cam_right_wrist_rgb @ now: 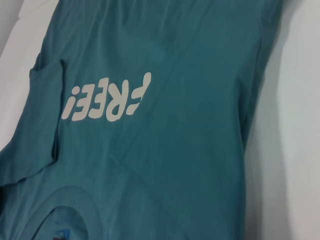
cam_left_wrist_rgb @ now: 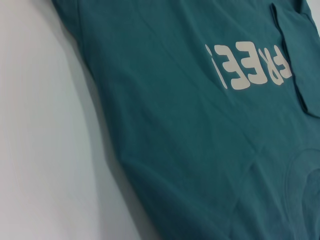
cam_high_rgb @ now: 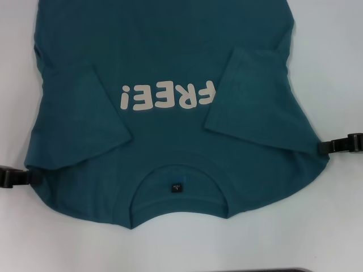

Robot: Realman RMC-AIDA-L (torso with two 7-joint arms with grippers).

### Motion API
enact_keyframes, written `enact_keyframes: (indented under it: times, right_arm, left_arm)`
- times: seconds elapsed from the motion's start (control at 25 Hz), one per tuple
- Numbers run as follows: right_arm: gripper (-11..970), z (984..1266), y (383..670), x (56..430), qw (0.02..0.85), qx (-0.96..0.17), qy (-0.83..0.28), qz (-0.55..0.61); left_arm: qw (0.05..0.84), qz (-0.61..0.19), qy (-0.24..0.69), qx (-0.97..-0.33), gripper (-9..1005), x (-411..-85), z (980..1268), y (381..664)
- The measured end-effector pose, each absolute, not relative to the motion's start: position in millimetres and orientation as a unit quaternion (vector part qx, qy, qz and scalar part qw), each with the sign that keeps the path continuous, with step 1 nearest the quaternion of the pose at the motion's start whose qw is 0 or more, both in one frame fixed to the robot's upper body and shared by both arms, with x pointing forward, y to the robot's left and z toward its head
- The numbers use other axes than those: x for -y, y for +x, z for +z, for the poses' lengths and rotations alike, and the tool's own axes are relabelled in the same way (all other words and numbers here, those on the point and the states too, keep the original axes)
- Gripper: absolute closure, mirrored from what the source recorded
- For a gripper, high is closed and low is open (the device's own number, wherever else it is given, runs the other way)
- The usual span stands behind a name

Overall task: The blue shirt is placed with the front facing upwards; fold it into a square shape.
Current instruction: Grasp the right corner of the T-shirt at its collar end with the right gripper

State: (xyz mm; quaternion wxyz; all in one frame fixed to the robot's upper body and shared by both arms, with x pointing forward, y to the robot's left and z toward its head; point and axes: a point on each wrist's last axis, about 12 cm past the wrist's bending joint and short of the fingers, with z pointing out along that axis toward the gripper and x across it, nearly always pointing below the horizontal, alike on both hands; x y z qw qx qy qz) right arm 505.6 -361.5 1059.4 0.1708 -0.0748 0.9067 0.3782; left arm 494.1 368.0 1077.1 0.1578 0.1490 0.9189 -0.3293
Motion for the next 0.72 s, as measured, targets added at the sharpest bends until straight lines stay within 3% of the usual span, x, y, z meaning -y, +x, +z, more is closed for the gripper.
enact_keyframes:
  times: [0.04, 0.72]
  right_arm:
    - [952, 1059, 506, 361, 0.170, -0.907, -0.074, 0.379]
    - [953, 1064, 495, 371, 0.185, -0.896, -0.083, 0.394]
  left_arm:
    - [0.158, -0.329, 0.149, -0.919, 968, -368, 1077, 494]
    - [0.149, -0.341, 0.155, -0.915, 967, -369, 1081, 491]
